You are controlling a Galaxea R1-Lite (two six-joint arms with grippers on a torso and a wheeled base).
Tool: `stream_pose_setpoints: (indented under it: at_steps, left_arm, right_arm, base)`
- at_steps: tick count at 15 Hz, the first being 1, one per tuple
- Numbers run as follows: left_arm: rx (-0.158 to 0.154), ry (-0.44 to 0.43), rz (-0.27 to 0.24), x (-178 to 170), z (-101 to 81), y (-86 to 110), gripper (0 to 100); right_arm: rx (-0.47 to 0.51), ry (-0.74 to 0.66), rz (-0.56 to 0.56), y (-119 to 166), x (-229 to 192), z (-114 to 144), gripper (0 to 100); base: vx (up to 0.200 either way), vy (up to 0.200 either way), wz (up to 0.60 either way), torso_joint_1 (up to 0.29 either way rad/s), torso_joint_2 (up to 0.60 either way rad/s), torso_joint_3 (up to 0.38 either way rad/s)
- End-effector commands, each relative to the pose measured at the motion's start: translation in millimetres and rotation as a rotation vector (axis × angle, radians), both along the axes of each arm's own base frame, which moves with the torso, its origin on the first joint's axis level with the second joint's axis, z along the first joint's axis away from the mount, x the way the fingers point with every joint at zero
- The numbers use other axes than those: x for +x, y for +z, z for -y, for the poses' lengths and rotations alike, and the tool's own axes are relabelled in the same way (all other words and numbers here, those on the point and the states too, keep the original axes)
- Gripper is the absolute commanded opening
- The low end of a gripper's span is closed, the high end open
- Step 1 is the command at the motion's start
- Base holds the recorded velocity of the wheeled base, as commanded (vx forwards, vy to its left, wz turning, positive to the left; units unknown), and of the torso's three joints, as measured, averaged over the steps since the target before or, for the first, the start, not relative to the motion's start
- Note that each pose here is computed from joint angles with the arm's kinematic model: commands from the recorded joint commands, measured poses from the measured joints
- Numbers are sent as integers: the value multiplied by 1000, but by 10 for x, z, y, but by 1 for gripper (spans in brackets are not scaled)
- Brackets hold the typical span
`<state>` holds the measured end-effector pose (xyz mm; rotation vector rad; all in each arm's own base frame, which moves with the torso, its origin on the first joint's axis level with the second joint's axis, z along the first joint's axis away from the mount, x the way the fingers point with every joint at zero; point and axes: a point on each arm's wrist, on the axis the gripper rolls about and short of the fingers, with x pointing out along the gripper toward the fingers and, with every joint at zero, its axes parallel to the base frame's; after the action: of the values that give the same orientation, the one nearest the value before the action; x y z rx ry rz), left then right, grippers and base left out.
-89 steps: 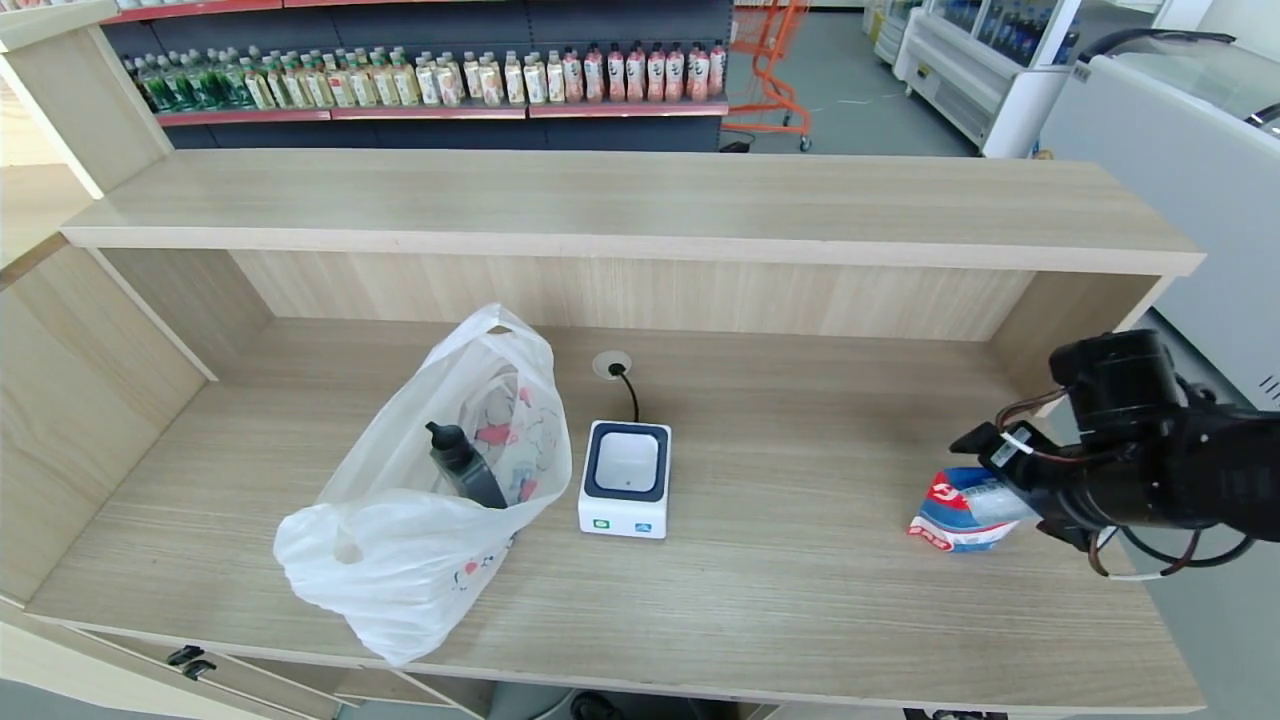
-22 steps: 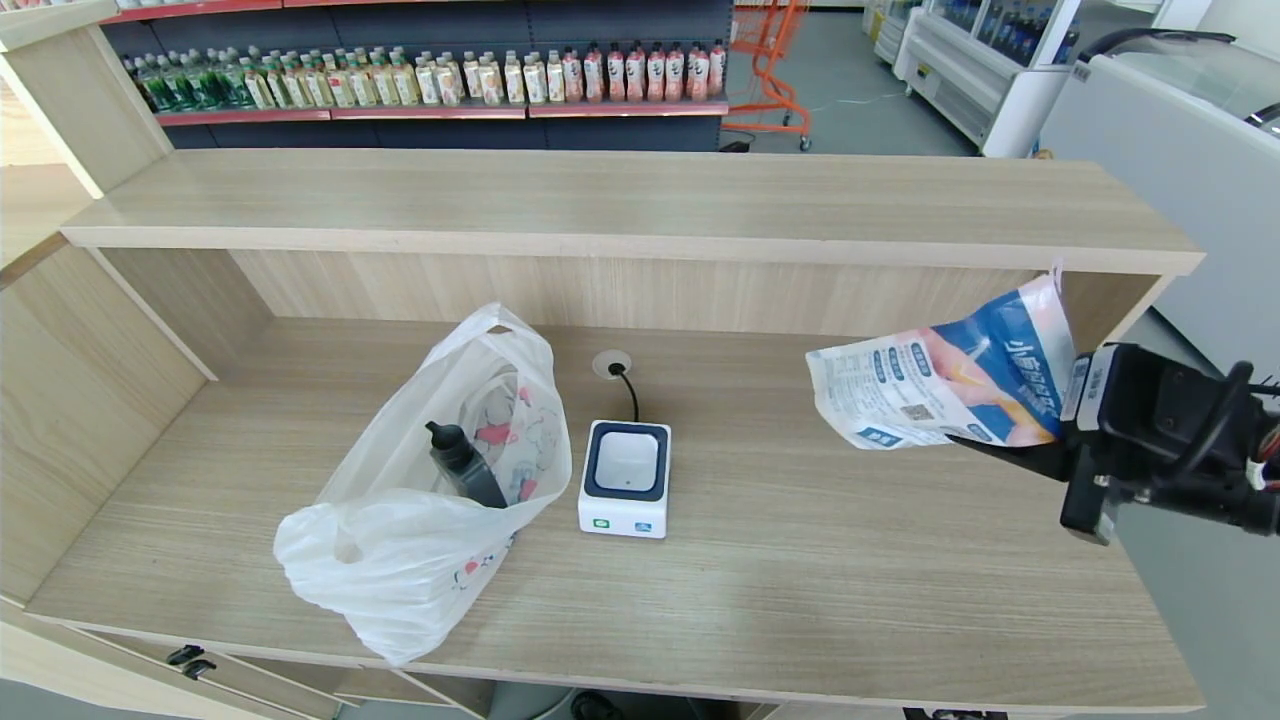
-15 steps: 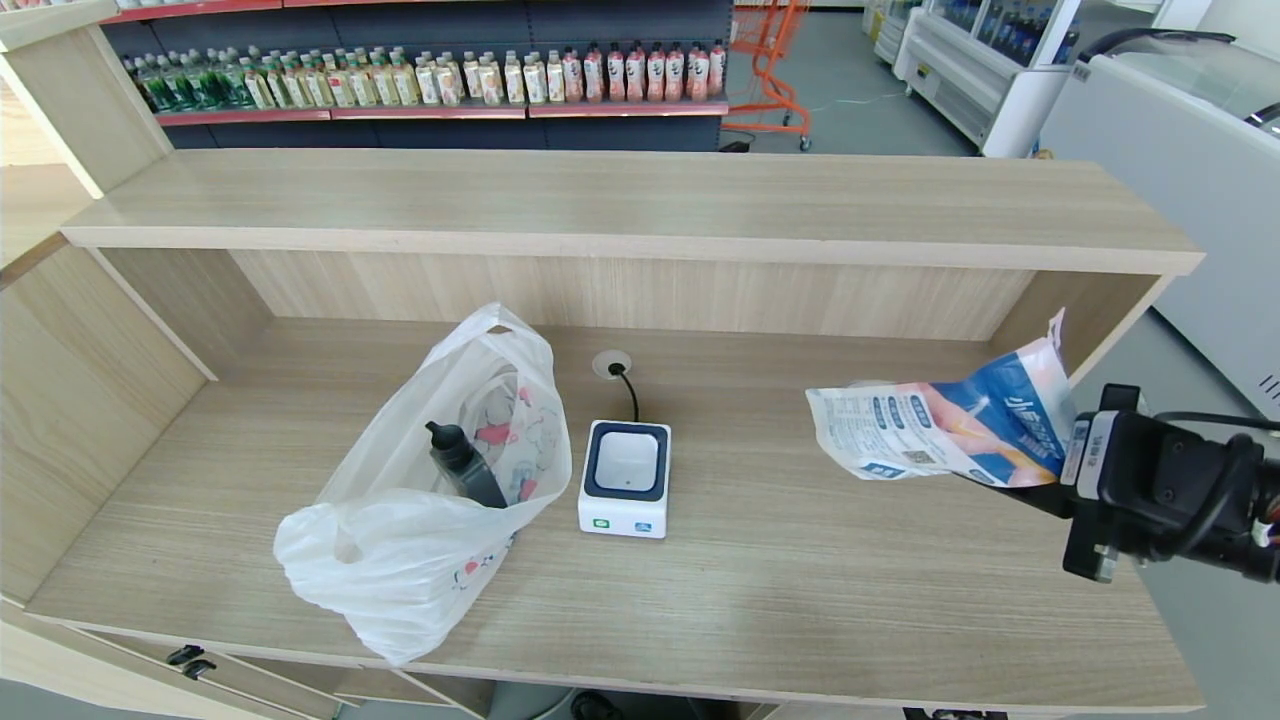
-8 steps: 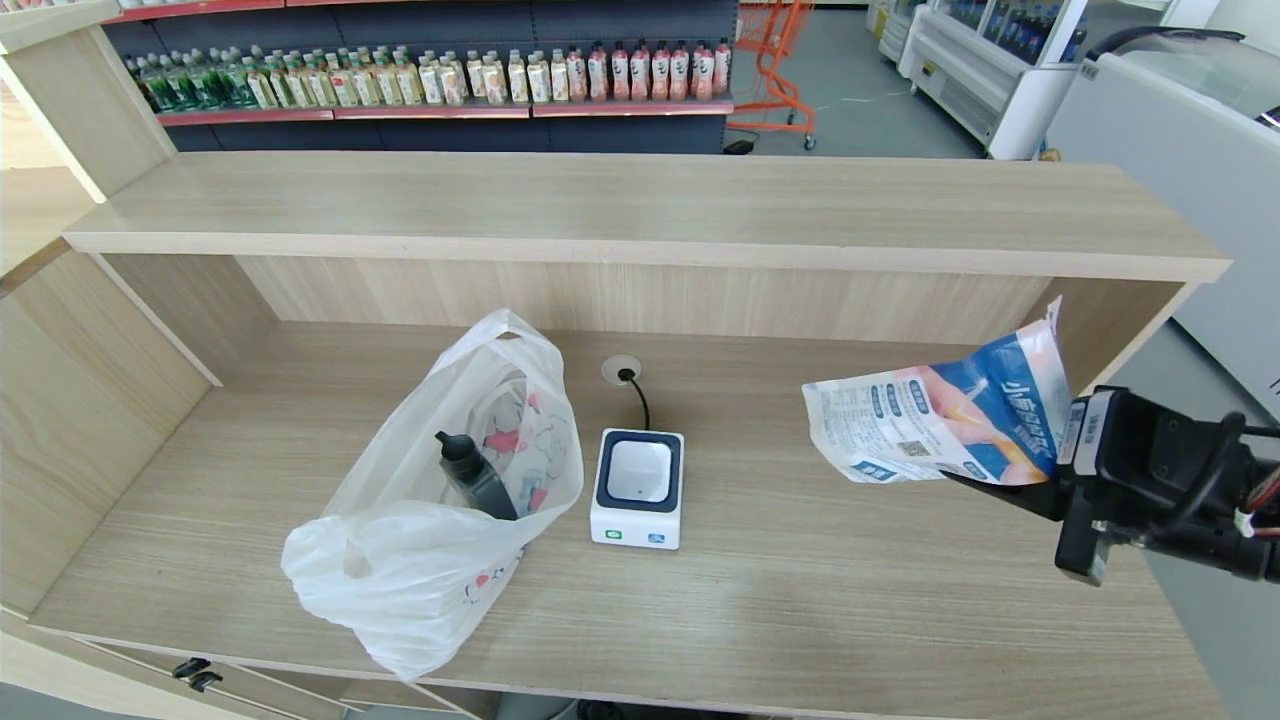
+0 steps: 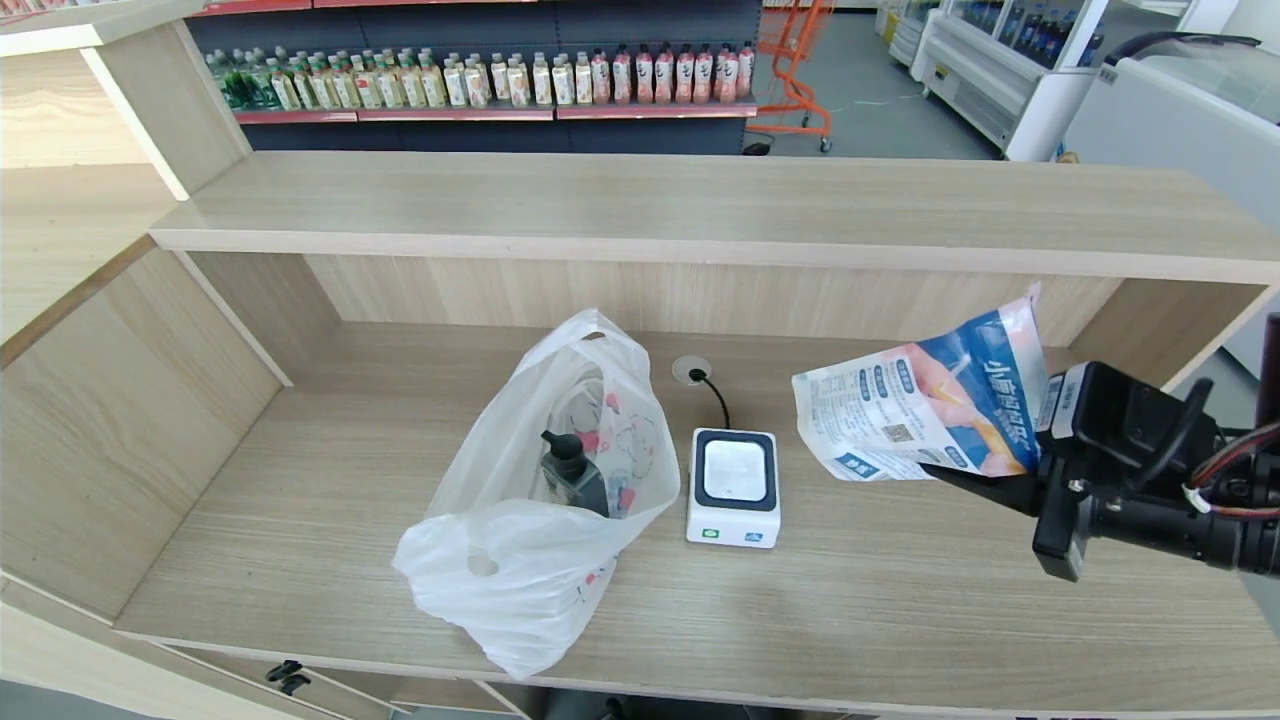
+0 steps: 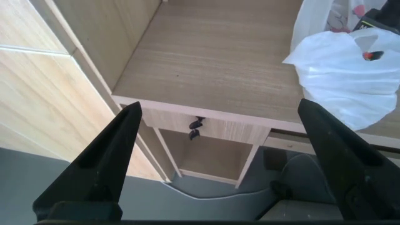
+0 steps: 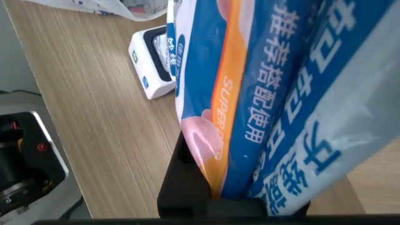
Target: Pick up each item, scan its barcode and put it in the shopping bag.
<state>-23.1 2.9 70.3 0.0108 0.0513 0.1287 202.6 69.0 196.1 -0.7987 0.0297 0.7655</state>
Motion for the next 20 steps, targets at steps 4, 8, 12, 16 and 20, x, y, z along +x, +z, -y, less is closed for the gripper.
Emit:
stream_pose_setpoints:
  at_steps: [4, 8, 12, 16, 20]
  left_arm:
    - [0, 0, 0, 0, 0, 0, 100]
    - [0, 0, 0, 0, 0, 0, 100]
    - [0, 0, 0, 0, 0, 0, 100]
    - [0, 0, 0, 0, 0, 0, 100]
    - [0, 0, 0, 0, 0, 0, 100]
  right_arm:
    - [-27, -67, -98, -224, 430, 49, 0]
    - [-38, -71, -152, -383, 707, 16, 0]
    - [-16, -30, -115, -582, 948, -54, 0]
    - [12, 45, -76, -777, 1138, -184, 0]
    - [26, 84, -76, -823, 1165, -199, 0]
  base:
    - [0, 50, 0, 1, -1, 2]
    - [0, 0, 0, 0, 0, 0]
    - [0, 0, 0, 0, 0, 0]
    - [0, 0, 0, 0, 0, 0]
    - [0, 0, 0, 0, 0, 0]
